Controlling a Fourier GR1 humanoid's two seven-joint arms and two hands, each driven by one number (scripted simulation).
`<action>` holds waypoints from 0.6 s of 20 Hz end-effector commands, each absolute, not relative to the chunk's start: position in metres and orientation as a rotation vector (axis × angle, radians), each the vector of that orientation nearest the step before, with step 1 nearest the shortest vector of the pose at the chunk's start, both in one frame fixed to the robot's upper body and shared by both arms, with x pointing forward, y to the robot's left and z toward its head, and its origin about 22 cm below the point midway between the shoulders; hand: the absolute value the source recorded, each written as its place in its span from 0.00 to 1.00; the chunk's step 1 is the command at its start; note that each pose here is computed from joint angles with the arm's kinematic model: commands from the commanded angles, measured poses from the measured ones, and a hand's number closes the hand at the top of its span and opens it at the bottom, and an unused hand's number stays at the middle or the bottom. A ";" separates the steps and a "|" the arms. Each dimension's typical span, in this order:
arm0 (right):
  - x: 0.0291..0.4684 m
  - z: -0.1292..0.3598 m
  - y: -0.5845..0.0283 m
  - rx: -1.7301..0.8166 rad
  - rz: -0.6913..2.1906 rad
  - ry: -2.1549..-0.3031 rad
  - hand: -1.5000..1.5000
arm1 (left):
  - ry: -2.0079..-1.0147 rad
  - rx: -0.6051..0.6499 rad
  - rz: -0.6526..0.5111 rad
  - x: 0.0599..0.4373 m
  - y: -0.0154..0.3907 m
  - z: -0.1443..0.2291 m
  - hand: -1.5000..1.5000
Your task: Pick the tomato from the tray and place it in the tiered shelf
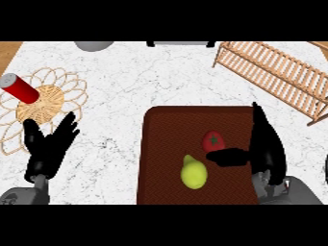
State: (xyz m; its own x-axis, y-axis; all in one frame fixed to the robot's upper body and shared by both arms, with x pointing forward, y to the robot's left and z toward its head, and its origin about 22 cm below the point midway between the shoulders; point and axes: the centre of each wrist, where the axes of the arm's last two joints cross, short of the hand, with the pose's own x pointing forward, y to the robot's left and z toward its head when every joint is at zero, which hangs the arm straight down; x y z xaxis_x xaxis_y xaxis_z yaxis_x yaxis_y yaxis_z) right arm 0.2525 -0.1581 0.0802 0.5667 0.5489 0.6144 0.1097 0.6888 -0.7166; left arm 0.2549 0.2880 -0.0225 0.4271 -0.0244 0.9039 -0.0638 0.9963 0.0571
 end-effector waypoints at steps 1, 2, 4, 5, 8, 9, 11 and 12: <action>0.268 0.083 -0.141 -0.837 0.239 -0.726 0.00 | -1.117 0.107 0.029 0.249 0.287 -0.020 0.50; 0.264 0.072 -0.138 -0.862 0.249 -0.709 0.00 | -1.099 0.091 0.059 0.244 0.300 -0.038 0.50; 0.268 0.075 -0.132 -0.875 0.260 -0.703 0.00 | -1.112 0.094 0.034 0.246 0.295 -0.019 0.50; 0.274 0.071 -0.136 -0.889 0.256 -0.682 0.00 | -1.112 0.113 0.041 0.250 0.299 -0.023 0.50; 0.277 0.069 -0.114 -0.872 0.262 -0.684 0.00 | -1.113 0.077 0.035 0.242 0.294 -0.018 0.50; 0.280 0.071 -0.106 -0.882 0.259 -0.697 0.00 | -1.130 0.103 0.043 0.251 0.297 -0.017 0.50; 0.270 0.055 -0.116 -0.885 0.249 -0.698 0.00 | -1.107 0.098 0.049 0.248 0.296 -0.019 0.50; 0.279 0.048 -0.118 -0.889 0.263 -0.668 0.00 | -1.113 0.071 0.033 0.246 0.285 -0.031 0.50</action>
